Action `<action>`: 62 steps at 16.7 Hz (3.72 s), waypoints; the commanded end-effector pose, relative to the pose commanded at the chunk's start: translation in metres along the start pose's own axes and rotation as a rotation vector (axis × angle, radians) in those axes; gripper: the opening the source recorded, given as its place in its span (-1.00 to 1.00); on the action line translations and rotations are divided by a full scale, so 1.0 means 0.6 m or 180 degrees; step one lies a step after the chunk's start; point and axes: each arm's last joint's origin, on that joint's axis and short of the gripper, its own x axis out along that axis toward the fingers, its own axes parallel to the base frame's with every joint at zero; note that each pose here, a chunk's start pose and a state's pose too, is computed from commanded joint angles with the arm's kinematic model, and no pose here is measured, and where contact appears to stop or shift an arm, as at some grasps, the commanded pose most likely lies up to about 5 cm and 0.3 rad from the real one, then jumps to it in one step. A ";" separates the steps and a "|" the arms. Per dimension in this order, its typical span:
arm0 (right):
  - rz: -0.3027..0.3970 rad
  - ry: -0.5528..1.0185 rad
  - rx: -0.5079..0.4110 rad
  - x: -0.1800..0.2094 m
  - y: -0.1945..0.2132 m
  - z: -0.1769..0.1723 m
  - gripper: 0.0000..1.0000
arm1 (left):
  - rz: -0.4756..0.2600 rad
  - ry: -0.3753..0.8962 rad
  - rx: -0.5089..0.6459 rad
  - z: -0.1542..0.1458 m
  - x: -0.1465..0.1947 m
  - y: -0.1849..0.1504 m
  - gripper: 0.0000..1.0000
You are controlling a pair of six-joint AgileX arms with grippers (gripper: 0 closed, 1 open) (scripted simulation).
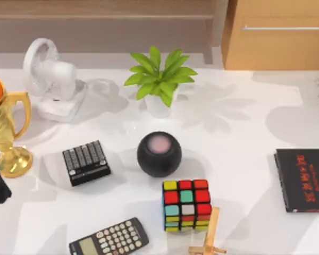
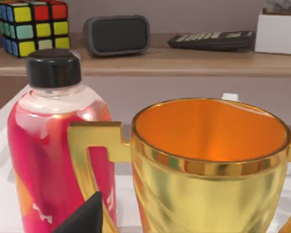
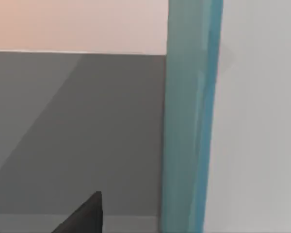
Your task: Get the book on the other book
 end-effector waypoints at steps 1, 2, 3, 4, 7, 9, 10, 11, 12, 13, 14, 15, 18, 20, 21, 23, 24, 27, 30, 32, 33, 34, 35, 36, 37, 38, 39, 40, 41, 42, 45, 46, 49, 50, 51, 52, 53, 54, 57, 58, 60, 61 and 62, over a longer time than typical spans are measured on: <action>0.0000 0.0000 0.0000 0.003 0.000 0.000 1.00 | 0.0000 0.0000 0.0000 0.000 0.000 0.000 1.00; 0.0000 0.0000 0.0000 0.003 0.000 0.000 1.00 | 0.0000 0.0000 0.0000 0.000 0.000 0.000 1.00; 0.0000 0.0000 0.0000 0.003 0.000 0.000 1.00 | 0.0000 0.0000 0.0000 0.000 0.000 0.000 1.00; 0.0000 0.0000 0.0000 0.003 0.000 0.000 1.00 | 0.0000 0.0000 0.0000 0.000 0.000 0.000 1.00; 0.0000 0.0000 0.0000 0.003 0.000 0.000 0.55 | 0.0000 0.0000 0.0000 0.000 0.000 0.000 1.00; 0.0000 0.0000 0.0000 0.003 0.000 0.000 0.25 | 0.0000 0.0000 0.0000 0.000 0.000 0.000 1.00; 0.0000 0.0000 0.0000 0.003 0.000 0.000 0.10 | 0.0000 0.0000 0.0000 0.000 0.000 0.000 1.00; 0.0000 0.0000 0.0000 0.003 0.000 0.000 -0.06 | 0.0000 0.0000 0.0000 0.000 0.000 0.000 1.00; 0.0000 0.0000 0.0000 0.003 0.000 0.000 -0.21 | 0.0000 0.0000 0.0000 0.000 0.000 0.000 1.00; 0.0000 0.0000 0.0000 0.003 0.000 0.000 -0.36 | 0.0000 0.0000 0.0000 0.000 0.000 0.000 1.00; 0.0000 0.0000 0.0000 0.003 0.000 0.000 -0.51 | 0.0000 0.0000 0.0000 0.000 0.000 0.000 1.00; 0.0000 0.0000 0.0000 0.003 0.000 0.000 -0.66 | 0.0000 0.0000 0.0000 0.000 0.000 0.000 1.00; 0.0000 0.0000 0.0000 0.003 0.000 0.000 -1.00 | 0.0000 0.0000 0.0000 0.000 0.000 0.000 1.00; 0.0000 0.0000 0.0000 0.003 0.000 0.000 -1.00 | 0.0000 0.0000 0.0000 0.000 0.000 0.000 1.00; 0.0000 0.0000 0.0000 0.003 0.000 0.000 -1.00 | 0.0000 0.0000 0.0000 0.000 0.000 0.000 1.00; 0.0000 0.0000 0.0000 0.003 0.000 0.000 -1.00 | 0.0000 0.0000 0.0000 0.000 0.000 0.000 1.00; 0.0000 0.0000 0.0000 0.003 0.000 0.000 -1.00 | 0.0000 0.0000 0.0000 0.000 0.000 0.000 1.00; -0.0009 -0.0005 0.0002 0.001 -0.002 0.002 -1.00 | 0.0000 0.0000 0.0000 0.000 0.000 0.000 1.00; -0.0010 -0.0005 0.0002 -0.011 -0.002 0.015 -1.00 | 0.0000 0.0000 0.0000 0.000 0.000 0.000 1.00; -0.0010 -0.0005 0.0002 -0.015 -0.003 0.018 -1.00 | 0.0000 0.0000 0.0000 0.000 0.000 0.000 1.00; -0.0010 -0.0005 0.0002 -0.015 -0.003 0.018 -1.00 | 0.0000 0.0000 0.0000 0.000 0.000 0.000 1.00; 0.0006 -0.0005 0.0006 -0.012 0.000 0.017 -1.00 | 0.0000 0.0000 0.0000 0.000 0.000 0.000 1.00; 0.0006 -0.0005 0.0006 -0.012 0.000 0.017 -1.00 | 0.0000 0.0000 0.0000 0.000 0.000 0.000 1.00; -0.0014 -0.0012 0.0034 -0.015 0.001 0.021 -1.00 | 0.0000 0.0000 0.0000 0.000 0.000 0.000 1.00; -0.0056 -0.0025 0.0094 -0.021 0.003 0.030 -1.00 | 0.0000 0.0000 0.0000 0.000 0.000 0.000 1.00; -0.0119 -0.0042 0.0186 -0.030 0.006 0.043 -1.00 | 0.0000 0.0000 0.0000 0.000 0.000 0.000 1.00; -0.0197 -0.0066 0.0311 -0.043 0.011 0.059 -1.00 | 0.0000 0.0000 0.0000 0.000 0.000 0.000 1.00; -0.0286 -0.0097 0.0468 -0.059 0.017 0.077 -1.00 | 0.0000 0.0000 0.0000 0.000 0.000 0.000 1.00; -0.0381 -0.0135 0.0660 -0.077 0.025 0.097 -1.00 | 0.0000 0.0000 0.0000 0.000 0.000 0.000 1.00; -0.0474 -0.0181 0.0885 -0.097 0.037 0.116 -1.00 | 0.0000 0.0000 0.0000 0.000 0.000 0.000 1.00; -0.0709 -0.0326 0.1772 -0.169 0.089 0.157 -1.00 | 0.0000 0.0000 0.0000 0.000 0.000 0.000 1.00; -0.0771 -0.0359 0.2126 -0.195 0.110 0.161 -1.00 | 0.0000 0.0000 0.0000 0.000 0.000 0.000 1.00; -0.0924 -0.0324 0.3235 -0.274 0.183 0.132 -1.00 | 0.0000 0.0000 0.0000 0.000 0.000 0.000 1.00; -0.0969 -0.0259 0.3580 -0.299 0.209 0.110 -1.00 | 0.0000 0.0000 0.0000 0.000 0.000 0.000 1.00; -0.1016 -0.0169 0.3892 -0.325 0.235 0.084 -1.00 | 0.0000 0.0000 0.0000 0.000 0.000 0.000 1.00; -0.1066 -0.0057 0.4164 -0.350 0.259 0.054 -1.00 | 0.0000 0.0000 0.0000 0.000 0.000 0.000 1.00; -0.1119 0.0077 0.4392 -0.375 0.282 0.021 -1.00 | 0.0000 0.0000 0.0000 0.000 0.000 0.000 1.00; -0.1173 0.0225 0.4573 -0.400 0.303 -0.013 -1.00 | 0.0000 0.0000 0.0000 0.000 0.000 0.000 1.00; -0.1299 0.0691 0.4861 -0.469 0.350 -0.110 -1.00 | 0.0000 0.0000 0.0000 0.000 0.000 0.000 1.00; -0.1320 0.0830 0.4894 -0.489 0.361 -0.137 -1.00 | 0.0000 0.0000 0.0000 0.000 0.000 0.000 1.00; -0.1339 0.1064 0.4921 -0.519 0.376 -0.179 -1.00 | 0.0000 0.0000 0.0000 0.000 0.000 0.000 1.00; -0.1339 0.1152 0.4928 -0.530 0.381 -0.194 -1.00 | 0.0000 0.0000 0.0000 0.000 0.000 0.000 1.00; -0.1337 0.1217 0.4936 -0.537 0.384 -0.204 -1.00 | 0.0000 0.0000 0.0000 0.000 0.000 0.000 1.00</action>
